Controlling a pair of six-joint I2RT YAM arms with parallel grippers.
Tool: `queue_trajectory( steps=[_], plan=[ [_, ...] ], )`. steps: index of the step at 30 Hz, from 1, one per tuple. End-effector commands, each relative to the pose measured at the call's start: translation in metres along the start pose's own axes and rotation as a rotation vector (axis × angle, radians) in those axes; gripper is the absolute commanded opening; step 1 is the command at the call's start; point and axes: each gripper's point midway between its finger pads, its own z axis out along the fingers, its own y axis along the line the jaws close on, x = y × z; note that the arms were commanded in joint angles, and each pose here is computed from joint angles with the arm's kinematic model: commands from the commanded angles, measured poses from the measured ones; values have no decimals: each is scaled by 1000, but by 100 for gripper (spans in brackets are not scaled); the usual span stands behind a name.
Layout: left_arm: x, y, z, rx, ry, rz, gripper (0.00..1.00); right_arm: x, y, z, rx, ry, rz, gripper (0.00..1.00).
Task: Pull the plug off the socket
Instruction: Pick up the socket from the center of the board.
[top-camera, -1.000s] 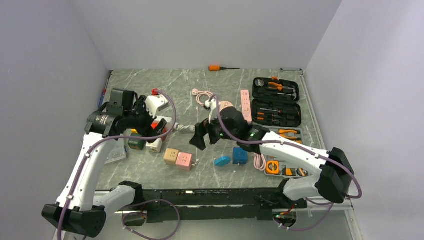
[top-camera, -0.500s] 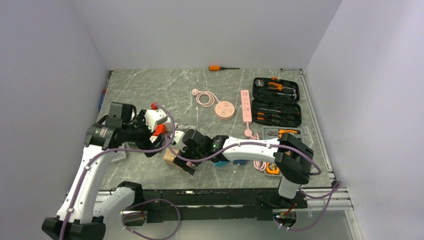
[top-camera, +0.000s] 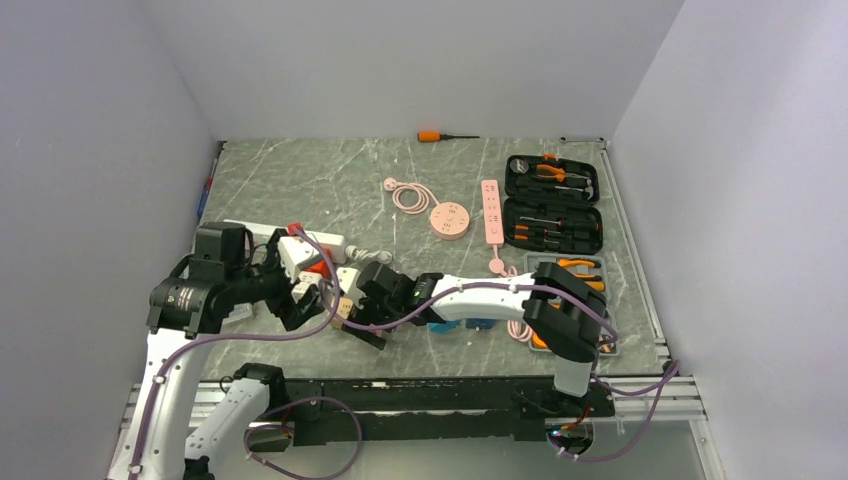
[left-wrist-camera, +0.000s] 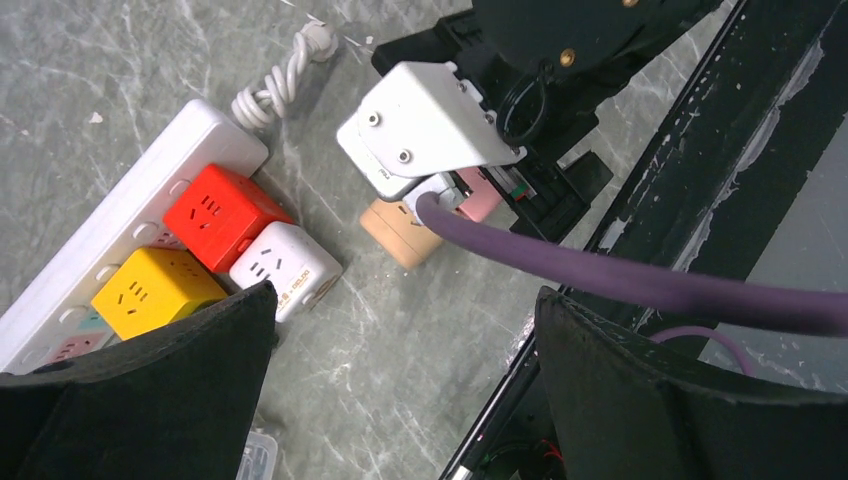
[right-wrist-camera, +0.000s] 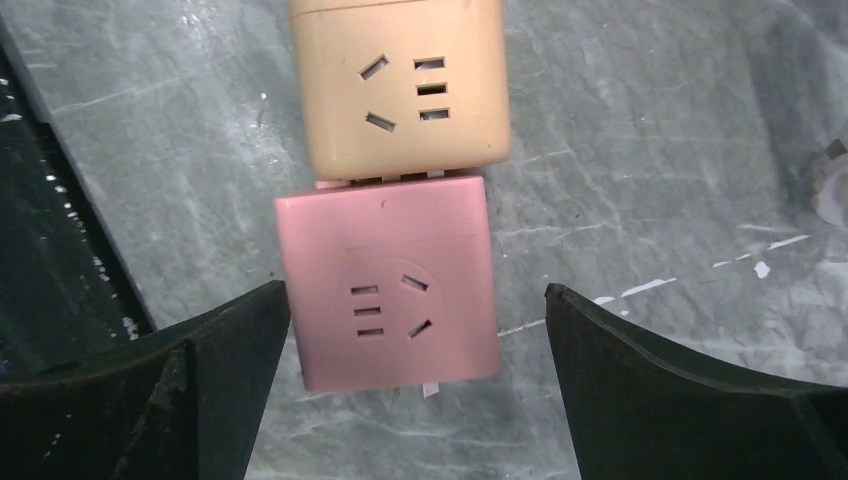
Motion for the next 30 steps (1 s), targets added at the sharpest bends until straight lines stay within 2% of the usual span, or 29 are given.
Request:
queue_trajectory(
  steps=[1, 3, 6, 10, 14, 20, 25, 30],
  plan=[
    [-22, 6, -12, -38, -84, 40, 99, -24, 3, 10, -15, -72, -39, 100],
    [-26, 9, -14, -57, -97, 41, 99, -23, 5, 15, -21, -76, -39, 99],
    [-30, 9, -15, -46, -103, 33, 99, -23, 8, 20, -33, -79, -41, 91],
    [-32, 7, -15, -26, -110, 32, 99, -21, 11, 24, -42, -96, -42, 72],
    [-33, 7, -16, -19, -107, 32, 99, -19, 14, 24, -51, -105, -45, 58],
    [-35, 7, -15, -11, -114, 29, 99, -8, 17, 23, -62, -79, -47, 32],
    [-30, 8, -9, 1, -105, 27, 99, 2, 13, 11, -29, -72, -9, 0],
    [-24, 7, -2, 38, -87, 25, 99, 1, 3, -24, 47, -145, 88, 0]
  ],
)
